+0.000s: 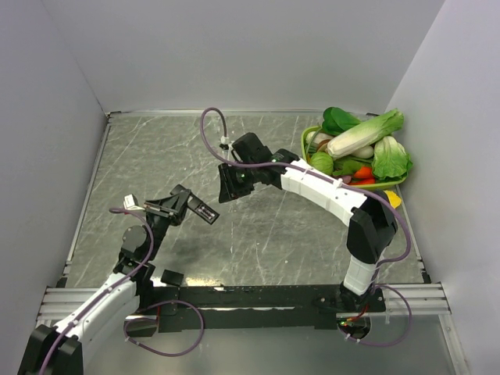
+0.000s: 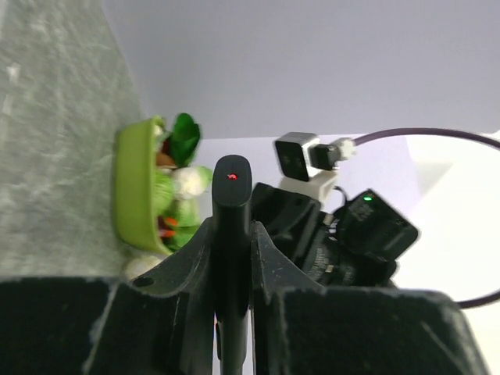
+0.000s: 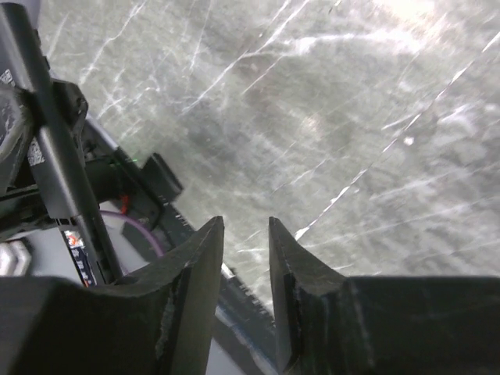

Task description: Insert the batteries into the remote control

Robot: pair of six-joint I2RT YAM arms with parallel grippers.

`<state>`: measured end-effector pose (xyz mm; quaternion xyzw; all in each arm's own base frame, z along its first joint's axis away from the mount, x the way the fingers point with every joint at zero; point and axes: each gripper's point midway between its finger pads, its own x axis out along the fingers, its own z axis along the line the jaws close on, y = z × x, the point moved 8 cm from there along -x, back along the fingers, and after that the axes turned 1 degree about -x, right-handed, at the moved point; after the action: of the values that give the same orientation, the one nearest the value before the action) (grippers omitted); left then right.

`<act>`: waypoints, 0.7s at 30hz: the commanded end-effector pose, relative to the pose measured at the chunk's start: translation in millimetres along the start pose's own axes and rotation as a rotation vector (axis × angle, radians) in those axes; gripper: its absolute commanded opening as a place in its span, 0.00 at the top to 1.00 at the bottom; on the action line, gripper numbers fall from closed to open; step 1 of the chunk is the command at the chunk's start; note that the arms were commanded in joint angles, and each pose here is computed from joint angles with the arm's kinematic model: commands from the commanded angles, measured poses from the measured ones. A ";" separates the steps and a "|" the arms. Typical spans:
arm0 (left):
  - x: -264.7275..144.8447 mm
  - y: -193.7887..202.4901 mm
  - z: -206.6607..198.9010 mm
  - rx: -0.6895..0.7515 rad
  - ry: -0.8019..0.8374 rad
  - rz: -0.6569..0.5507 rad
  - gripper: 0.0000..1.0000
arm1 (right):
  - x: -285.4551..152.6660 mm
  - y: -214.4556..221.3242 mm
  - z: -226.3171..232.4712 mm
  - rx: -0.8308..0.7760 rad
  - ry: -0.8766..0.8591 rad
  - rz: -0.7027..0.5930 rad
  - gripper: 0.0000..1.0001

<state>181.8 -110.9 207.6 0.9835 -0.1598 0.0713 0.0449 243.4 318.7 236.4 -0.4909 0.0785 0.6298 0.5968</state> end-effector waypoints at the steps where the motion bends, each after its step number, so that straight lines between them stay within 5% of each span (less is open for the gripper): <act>1: 7.9 -4.0 -8.9 0.136 -0.013 -0.037 0.96 | -12.1 -6.4 -3.8 -0.110 0.016 -0.085 0.59; 7: 11.1 -9.3 -2.7 0.397 -0.148 -0.033 0.97 | -16.5 10.0 -16.5 -0.234 0.028 -0.116 0.51; 21: 4.2 -4.7 11.2 0.541 -0.203 0.076 0.96 | -22.0 51.8 -23.2 -0.320 0.006 -0.129 0.21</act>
<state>187.4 -105.9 182.8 0.9624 -0.1600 -0.0115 -0.2190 211.4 270.0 191.9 -0.5761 0.0087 0.6196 0.5330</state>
